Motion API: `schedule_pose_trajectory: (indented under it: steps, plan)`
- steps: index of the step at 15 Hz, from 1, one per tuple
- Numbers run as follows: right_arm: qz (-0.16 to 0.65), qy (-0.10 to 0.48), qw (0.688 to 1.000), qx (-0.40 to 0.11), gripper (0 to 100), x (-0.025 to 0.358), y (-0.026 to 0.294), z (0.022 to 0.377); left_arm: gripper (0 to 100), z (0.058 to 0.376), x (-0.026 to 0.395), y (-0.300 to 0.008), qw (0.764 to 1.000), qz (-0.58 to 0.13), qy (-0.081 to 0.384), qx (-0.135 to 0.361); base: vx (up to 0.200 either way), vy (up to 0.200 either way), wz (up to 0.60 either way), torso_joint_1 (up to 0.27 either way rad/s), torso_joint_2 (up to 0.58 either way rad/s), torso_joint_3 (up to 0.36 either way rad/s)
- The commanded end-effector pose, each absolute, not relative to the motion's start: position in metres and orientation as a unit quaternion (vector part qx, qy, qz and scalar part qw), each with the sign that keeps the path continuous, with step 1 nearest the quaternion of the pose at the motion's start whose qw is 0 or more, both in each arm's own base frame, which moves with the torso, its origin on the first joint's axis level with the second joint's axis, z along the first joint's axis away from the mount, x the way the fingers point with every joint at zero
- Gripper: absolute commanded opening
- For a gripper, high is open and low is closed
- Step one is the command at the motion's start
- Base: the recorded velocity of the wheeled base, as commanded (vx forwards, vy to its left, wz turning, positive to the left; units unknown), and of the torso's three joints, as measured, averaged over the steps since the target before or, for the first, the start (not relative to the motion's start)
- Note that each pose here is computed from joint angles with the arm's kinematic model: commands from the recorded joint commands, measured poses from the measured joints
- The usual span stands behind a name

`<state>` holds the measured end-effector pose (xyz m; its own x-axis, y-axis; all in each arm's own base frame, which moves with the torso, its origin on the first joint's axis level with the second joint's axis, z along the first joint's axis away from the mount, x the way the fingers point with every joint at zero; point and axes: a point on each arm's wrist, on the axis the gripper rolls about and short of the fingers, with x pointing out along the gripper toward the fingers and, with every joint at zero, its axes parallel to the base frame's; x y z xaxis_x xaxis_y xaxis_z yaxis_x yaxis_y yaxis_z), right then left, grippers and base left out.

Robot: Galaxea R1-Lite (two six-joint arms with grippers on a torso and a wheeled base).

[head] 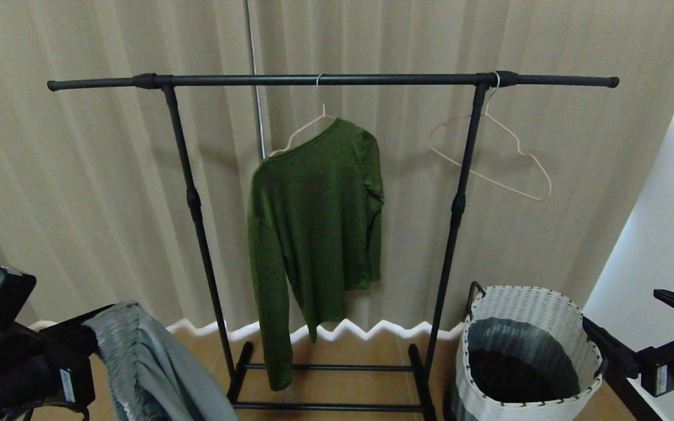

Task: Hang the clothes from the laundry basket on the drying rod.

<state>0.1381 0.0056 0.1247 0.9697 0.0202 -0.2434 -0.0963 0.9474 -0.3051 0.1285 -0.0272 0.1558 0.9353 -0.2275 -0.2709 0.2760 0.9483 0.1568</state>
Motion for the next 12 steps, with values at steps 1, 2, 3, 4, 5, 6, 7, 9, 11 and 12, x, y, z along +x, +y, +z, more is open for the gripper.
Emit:
schedule_pose_trajectory:
  steps: [1, 2, 3, 4, 5, 6, 7, 9, 11, 12]
  plan:
    - [0.030, 0.122, 0.979, -0.160, 100, 0.1385, 0.0056, 0.1240, 0, 0.1540, 0.1287, -0.0272, 0.978, -0.129, 0.130, 0.097, 0.000, 0.000, 0.00, 0.383, -0.46, -0.256]
    - [0.030, 0.122, 0.979, -0.160, 100, 0.1381, 0.0056, 0.1238, 0, 0.1538, 0.1289, -0.0273, 0.978, -0.129, 0.131, 0.097, 0.000, 0.000, 0.00, 0.334, -0.47, -0.281]
    - [0.025, 0.122, 0.979, -0.160, 100, 0.1384, 0.0042, 0.1242, 0, 0.1534, 0.1287, -0.0274, 0.978, -0.130, 0.132, 0.098, 0.000, 0.000, 0.00, 0.281, -0.45, -0.256]
    - [0.019, 0.124, 0.979, -0.159, 100, 0.1382, 0.0025, 0.1238, 0, 0.1536, 0.1285, -0.0274, 0.978, -0.130, 0.131, 0.098, 0.000, 0.000, 0.00, 0.251, -0.49, -0.261]
    - [0.015, 0.125, 0.979, -0.159, 100, 0.1378, 0.0013, 0.1237, 0, 0.1534, 0.1281, -0.0273, 0.978, -0.130, 0.131, 0.098, 0.000, 0.000, 0.00, 0.242, -0.49, -0.266]
    - [0.014, 0.126, 0.979, -0.159, 100, 0.1373, 0.0011, 0.1230, 0, 0.1534, 0.1274, -0.0272, 0.978, -0.130, 0.130, 0.098, 0.000, 0.000, 0.00, 0.237, -0.50, -0.251]
    - [0.012, 0.126, 0.979, -0.159, 100, 0.1371, 0.0007, 0.1232, 0, 0.1518, 0.1267, -0.0270, 0.977, -0.130, 0.133, 0.099, 0.000, 0.000, 0.00, 0.237, -0.49, -0.261]
    - [0.011, 0.121, 0.980, -0.159, 100, 0.1358, 0.0007, 0.1247, 0, 0.1491, 0.1253, -0.0267, 0.974, -0.134, 0.135, 0.120, 0.000, 0.000, 0.00, 0.242, -0.51, -0.268]
    - [0.010, 0.118, 0.980, -0.159, 100, 0.1350, 0.0007, 0.1253, 0, 0.1491, 0.1253, -0.0267, 0.974, -0.134, 0.134, 0.121, 0.000, 0.000, 0.00, 0.242, -0.52, -0.276]
    - [0.010, 0.119, 0.980, -0.158, 100, 0.1350, 0.0006, 0.1253, 0, 0.1491, 0.1253, -0.0267, 0.974, -0.134, 0.134, 0.121, 0.000, 0.000, 0.00, 0.251, -0.52, -0.271]
